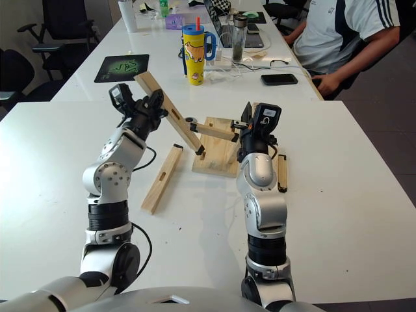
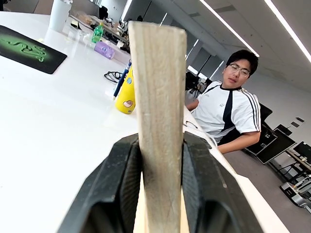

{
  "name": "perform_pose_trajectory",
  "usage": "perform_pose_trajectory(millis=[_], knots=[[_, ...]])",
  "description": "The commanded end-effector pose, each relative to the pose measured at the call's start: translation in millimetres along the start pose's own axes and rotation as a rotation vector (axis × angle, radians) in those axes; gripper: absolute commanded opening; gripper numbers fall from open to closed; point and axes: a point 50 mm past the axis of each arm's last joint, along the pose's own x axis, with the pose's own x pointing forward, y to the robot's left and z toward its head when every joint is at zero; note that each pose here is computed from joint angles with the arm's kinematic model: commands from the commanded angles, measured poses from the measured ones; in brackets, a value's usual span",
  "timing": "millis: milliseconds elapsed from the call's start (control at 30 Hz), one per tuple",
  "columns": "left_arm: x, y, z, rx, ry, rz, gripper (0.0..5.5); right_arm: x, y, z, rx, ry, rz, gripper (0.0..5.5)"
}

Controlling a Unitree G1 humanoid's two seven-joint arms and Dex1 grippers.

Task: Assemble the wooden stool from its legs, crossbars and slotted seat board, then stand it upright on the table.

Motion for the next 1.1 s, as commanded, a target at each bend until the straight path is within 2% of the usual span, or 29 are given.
perform_pose_trajectory(millis=[33,300,533,800,933,1100], knots=[[5.9,-4.1,-11.3,0.025,0.008,-0.03,1.04,-7.3,5.3,-8.4,0.075,0.024,-0.022,1.01],[13.8,0.3,-15.6,0.083,-0.064,-0.044,1.04,-8.4,1.4,-10.7,0.08,0.024,-0.011,1.01],[14.9,0.6,-24.5,0.015,-0.098,-0.004,1.04,-7.2,-0.7,-12.1,0.066,0.026,0.008,1.01],[16.4,-13.9,-7.9,-0.083,-0.205,-0.026,1.04,-3.5,0.4,-11.6,0.056,0.022,0.029,1.01],[12.3,-20.6,4.0,-0.055,-0.262,-0.048,1.04,-2.2,-0.3,-11.1,0.049,0.02,0.034,1.01],[17.9,-8.7,-22.9,-0.087,-0.172,0.018,1.04,0.6,0.9,-9.6,0.043,0.017,0.046,1.01]])
